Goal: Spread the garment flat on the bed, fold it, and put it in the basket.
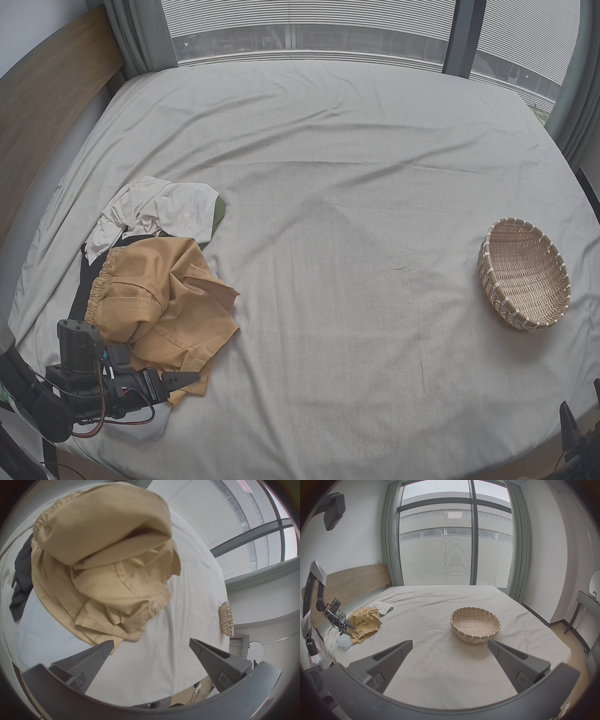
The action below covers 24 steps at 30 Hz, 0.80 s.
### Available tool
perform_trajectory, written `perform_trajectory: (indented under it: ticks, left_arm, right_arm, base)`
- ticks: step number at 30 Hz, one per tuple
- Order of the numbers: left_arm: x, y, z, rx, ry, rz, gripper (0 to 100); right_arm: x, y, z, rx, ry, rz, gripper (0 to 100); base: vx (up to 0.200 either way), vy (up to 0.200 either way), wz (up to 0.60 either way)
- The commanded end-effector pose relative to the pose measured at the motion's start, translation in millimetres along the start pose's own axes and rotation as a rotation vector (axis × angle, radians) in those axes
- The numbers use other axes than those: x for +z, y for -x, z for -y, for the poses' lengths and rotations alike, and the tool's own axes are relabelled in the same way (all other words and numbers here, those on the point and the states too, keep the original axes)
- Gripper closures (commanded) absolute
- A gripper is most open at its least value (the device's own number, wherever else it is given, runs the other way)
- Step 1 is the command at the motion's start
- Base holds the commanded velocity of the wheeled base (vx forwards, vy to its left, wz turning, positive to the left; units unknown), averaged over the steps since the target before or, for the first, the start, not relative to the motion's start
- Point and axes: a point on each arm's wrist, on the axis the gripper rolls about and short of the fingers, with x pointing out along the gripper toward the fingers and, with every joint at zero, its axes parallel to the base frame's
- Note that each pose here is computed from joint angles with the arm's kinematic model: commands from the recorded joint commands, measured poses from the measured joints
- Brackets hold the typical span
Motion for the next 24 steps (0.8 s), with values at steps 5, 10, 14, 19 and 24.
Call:
perform_trajectory:
  ticks: [5, 10, 14, 19, 24]
  left_arm:
    - [-13, -20, -16, 0.048, 0.025, -0.062, 0]
    - [-12, -27, -25, 0.060, 0.037, -0.049, 0]
    - [-15, -32, -32, 0.064, 0.046, -0.036, 0]
    - [-10, -42, -36, 0.029, 0.029, 0.038, 0]
    - [-6, -48, -29, -0.023, 0.037, 0.109, 0]
  right_arm:
    - [-5, -1, 0, 0.001, -0.001, -0.012, 0]
    - [-5, -1, 0, 0.001, -0.001, -0.012, 0]
    - [-5, -1, 0, 0.001, -0.001, -0.012, 0]
    - [-5, -1, 0, 0.001, -0.001, -0.012, 0]
    - [-5, -1, 0, 0.001, -0.001, -0.012, 0]
  base:
    - [0.000, 0.000, 0.00]
    - [0.000, 0.000, 0.00]
    - [0.000, 0.000, 0.00]
    - [0.000, 0.000, 0.00]
    - [0.000, 0.000, 0.00]
